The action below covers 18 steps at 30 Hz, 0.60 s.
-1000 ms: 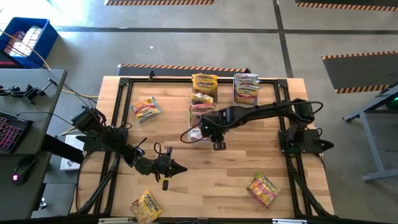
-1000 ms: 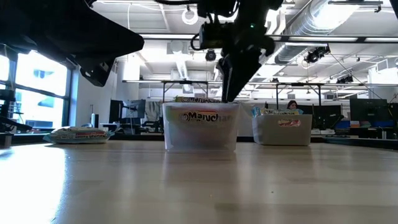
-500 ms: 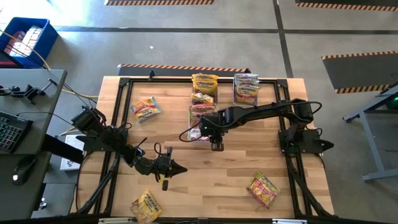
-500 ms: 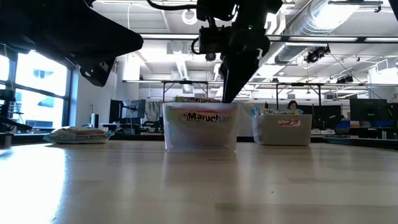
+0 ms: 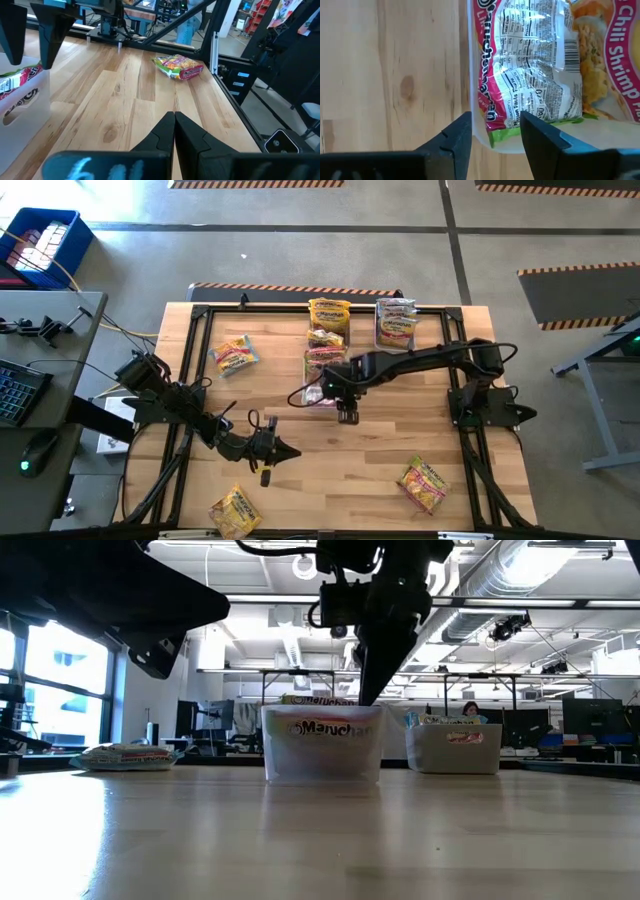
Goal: Sort Maruchan noodles
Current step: Adjust the green noodle pack in the transparent bin
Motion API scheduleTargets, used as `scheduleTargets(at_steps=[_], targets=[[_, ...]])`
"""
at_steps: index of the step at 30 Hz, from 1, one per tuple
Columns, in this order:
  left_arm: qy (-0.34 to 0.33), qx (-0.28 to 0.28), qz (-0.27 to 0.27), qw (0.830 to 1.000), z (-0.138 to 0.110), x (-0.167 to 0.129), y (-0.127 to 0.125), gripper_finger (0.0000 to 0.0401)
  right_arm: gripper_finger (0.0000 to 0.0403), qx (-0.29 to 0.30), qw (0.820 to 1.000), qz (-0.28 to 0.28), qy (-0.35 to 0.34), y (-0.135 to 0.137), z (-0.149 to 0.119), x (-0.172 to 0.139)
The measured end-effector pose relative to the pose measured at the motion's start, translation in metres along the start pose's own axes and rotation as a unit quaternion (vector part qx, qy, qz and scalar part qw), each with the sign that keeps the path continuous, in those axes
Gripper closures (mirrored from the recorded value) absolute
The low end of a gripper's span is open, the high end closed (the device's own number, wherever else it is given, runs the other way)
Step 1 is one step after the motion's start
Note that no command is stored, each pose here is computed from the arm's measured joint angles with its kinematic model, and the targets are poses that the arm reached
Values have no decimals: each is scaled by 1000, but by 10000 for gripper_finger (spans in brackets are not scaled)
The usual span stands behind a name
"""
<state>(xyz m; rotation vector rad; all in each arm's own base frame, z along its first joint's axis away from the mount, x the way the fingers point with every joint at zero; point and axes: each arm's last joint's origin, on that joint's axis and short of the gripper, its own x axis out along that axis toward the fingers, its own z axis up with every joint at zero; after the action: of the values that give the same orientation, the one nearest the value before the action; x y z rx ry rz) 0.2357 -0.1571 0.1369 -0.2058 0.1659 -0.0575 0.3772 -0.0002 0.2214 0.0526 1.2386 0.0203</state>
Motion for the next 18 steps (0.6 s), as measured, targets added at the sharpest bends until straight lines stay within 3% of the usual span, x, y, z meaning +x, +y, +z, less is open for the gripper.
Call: scheduleTargets(at_steps=[18], targets=[[0,0,0,1000,0,0,0,398,271,-5,999,33,26,-5,0,21]])
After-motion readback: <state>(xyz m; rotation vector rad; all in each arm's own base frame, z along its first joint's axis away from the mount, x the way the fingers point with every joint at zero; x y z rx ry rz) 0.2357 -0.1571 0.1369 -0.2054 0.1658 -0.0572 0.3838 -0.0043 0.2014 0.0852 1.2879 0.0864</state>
